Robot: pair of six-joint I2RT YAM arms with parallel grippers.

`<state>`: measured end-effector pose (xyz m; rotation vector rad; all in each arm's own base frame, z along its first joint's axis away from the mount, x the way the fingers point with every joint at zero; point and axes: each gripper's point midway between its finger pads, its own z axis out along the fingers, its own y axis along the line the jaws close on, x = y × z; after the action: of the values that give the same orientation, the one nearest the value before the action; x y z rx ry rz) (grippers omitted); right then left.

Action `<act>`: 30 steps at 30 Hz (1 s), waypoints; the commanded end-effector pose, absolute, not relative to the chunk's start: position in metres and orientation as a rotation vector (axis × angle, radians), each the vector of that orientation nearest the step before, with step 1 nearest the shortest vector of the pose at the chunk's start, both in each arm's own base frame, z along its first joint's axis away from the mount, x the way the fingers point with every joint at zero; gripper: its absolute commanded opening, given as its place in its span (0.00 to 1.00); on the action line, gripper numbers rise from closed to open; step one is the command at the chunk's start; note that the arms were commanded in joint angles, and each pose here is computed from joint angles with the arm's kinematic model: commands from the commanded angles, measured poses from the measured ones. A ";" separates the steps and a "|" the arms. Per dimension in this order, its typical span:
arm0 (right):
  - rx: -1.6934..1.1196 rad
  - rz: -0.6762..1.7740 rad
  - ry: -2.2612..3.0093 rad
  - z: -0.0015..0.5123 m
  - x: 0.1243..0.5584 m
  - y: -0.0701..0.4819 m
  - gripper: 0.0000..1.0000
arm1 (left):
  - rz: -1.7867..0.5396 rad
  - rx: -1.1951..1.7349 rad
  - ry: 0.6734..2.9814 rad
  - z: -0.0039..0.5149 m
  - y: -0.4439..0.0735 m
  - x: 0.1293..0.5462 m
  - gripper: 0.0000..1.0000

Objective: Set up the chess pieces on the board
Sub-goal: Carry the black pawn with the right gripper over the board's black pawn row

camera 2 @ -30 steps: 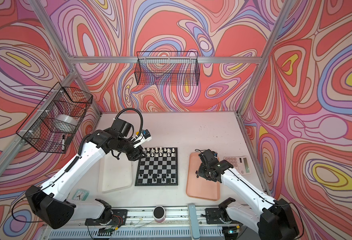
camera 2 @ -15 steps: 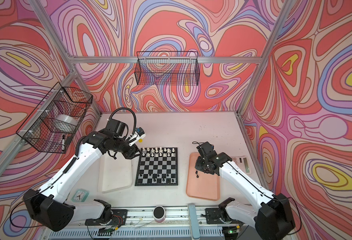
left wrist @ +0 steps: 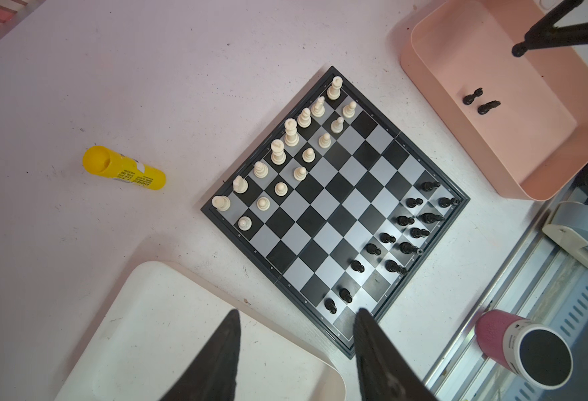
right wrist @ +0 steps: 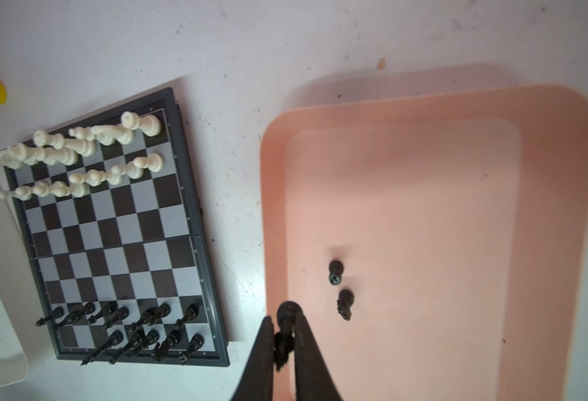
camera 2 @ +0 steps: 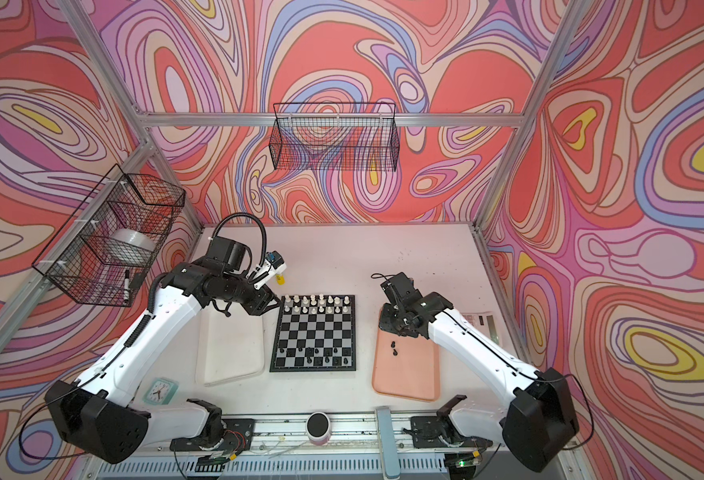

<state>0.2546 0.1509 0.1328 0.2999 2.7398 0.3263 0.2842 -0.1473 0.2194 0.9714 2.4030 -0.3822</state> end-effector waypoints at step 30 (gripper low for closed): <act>-0.325 0.397 2.746 0.149 0.226 0.354 0.12 | -0.304 0.648 2.411 0.234 -0.090 0.292 0.54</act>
<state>0.2271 0.3449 0.1453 -0.3176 2.7633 0.3955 0.2975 -0.0958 0.2374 0.6719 2.3920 -0.3093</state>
